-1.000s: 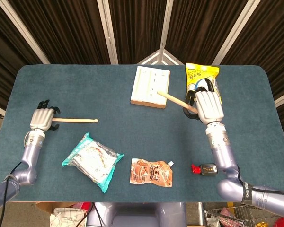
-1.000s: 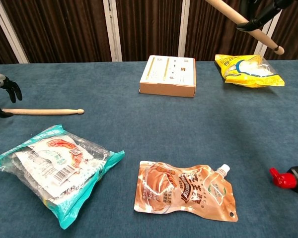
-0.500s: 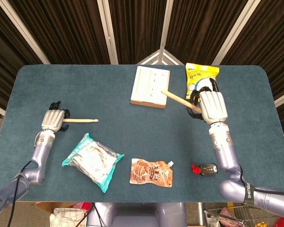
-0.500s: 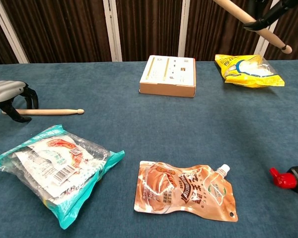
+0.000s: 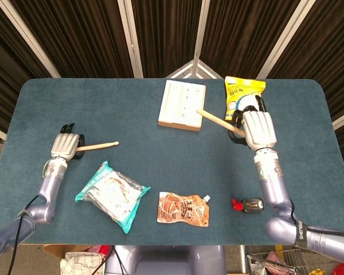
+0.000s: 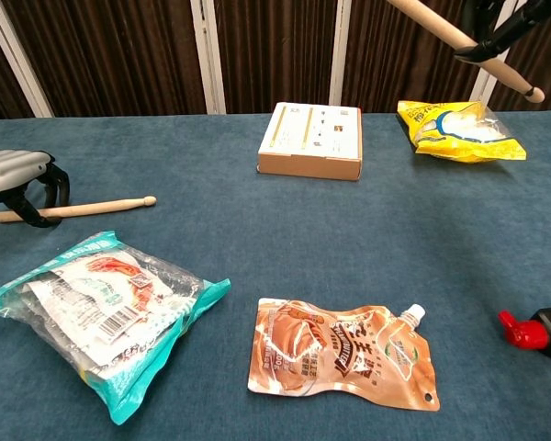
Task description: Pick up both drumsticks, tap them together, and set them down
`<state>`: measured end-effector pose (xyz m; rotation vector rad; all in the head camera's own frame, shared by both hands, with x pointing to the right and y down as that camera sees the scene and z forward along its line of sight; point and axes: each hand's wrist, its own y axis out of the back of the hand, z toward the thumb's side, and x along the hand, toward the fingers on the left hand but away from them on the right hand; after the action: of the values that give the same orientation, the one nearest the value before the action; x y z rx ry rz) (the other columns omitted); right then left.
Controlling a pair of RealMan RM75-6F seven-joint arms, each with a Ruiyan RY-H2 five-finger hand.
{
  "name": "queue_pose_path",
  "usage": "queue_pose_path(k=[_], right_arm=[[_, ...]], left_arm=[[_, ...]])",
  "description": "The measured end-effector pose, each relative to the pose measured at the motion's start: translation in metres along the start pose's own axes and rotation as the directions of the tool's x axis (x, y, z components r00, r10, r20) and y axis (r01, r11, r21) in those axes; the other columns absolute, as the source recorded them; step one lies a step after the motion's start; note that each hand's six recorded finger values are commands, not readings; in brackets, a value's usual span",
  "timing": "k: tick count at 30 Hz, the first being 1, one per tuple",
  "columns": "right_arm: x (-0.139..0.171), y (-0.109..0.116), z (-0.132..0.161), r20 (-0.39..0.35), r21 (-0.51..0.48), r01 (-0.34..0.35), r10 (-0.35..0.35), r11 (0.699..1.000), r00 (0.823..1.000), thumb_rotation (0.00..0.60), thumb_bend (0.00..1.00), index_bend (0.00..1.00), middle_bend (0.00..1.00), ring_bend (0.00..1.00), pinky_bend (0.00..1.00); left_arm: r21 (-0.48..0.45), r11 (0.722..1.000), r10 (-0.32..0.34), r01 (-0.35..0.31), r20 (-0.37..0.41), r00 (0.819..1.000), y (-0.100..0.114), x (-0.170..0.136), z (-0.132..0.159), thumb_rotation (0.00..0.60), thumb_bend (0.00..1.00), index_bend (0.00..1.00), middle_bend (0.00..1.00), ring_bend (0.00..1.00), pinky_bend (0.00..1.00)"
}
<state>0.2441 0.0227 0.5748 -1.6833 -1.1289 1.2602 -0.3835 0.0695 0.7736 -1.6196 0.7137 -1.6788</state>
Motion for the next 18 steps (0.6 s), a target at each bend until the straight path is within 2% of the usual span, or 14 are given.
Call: queue_pose_path(k=[7,11,18], right_arm=[[-0.0005,-0.0011,-0.0008,0.006,0.014,0.002,-0.002,1.0,1.0,0.6,0.4,0.73,0.62,0.34,0.0],[-0.0008,-0.0013,-0.0009,0.009,0.017,0.002,-0.002,1.0,1.0,0.6,0.4,0.73,0.63,0.34,0.0],[-0.0011,-0.0032,-0.0025,0.014,0.023,0.004,-0.004,1.0,1.0,0.6,0.41,0.73,0.63,0.34,0.0]], left_arm=[[0.02,1.0,-0.005,0.005,0.0,1.0,-0.0001,-0.001,0.0,0.6,0.42,0.51,0.53,0.04,0.0],[0.028,1.0,-0.002,0.002,0.006,1.0,-0.0002,-0.0015,0.0031,0.6,0.43,0.54,0.54,0.05,0.0],[0.047,0.999,0.025,-0.026,0.015,1.0,0.0051,-0.0018,0.0074,0.6,0.44,0.58,0.55,0.06,0.0]])
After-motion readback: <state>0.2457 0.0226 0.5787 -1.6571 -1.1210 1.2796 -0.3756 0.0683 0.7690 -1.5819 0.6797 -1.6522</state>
